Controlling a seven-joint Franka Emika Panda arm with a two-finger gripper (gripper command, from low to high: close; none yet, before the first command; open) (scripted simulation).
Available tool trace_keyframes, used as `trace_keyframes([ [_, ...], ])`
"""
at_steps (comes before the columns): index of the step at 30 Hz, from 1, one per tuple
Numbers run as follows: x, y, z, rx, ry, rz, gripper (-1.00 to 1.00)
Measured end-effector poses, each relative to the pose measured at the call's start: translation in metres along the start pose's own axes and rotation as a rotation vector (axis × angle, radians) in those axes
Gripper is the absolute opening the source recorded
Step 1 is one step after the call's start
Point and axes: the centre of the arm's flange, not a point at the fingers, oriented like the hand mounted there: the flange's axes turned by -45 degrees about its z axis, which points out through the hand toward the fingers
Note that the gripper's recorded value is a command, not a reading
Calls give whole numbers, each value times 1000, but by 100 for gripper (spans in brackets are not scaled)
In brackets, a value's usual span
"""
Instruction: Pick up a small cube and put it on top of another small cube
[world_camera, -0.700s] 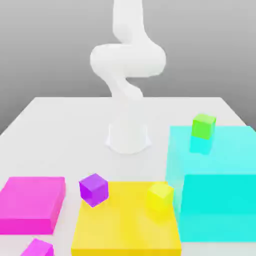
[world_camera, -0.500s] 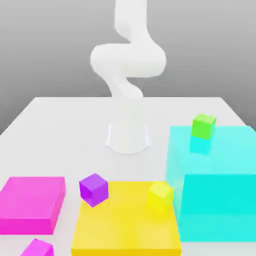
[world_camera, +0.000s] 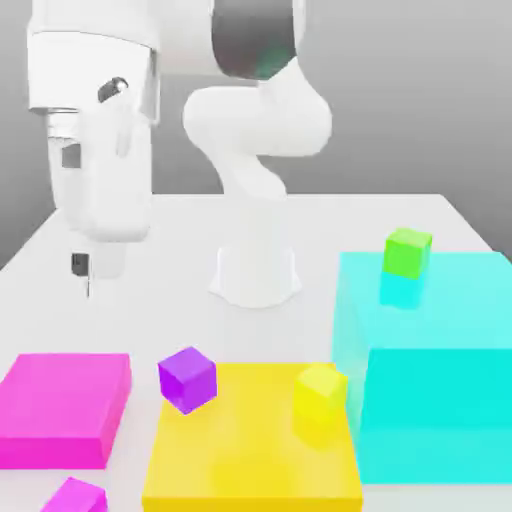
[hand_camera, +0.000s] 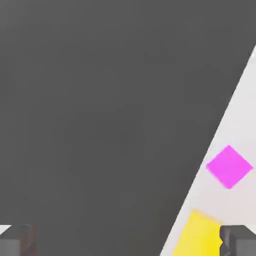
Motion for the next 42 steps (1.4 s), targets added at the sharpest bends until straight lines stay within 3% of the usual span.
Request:
trace_keyframes([
  [11,28,70,178,-245,-52,583,0],
  [15,24,88,237,-269,-51,635,0],
  [16,22,92,249,-269,-51,637,-100],
  [23,22,92,251,-267,-51,638,-100],
  [28,25,80,192,-265,-59,613,-100],
  [42,-63,108,59,-212,-160,-34,-100],
])
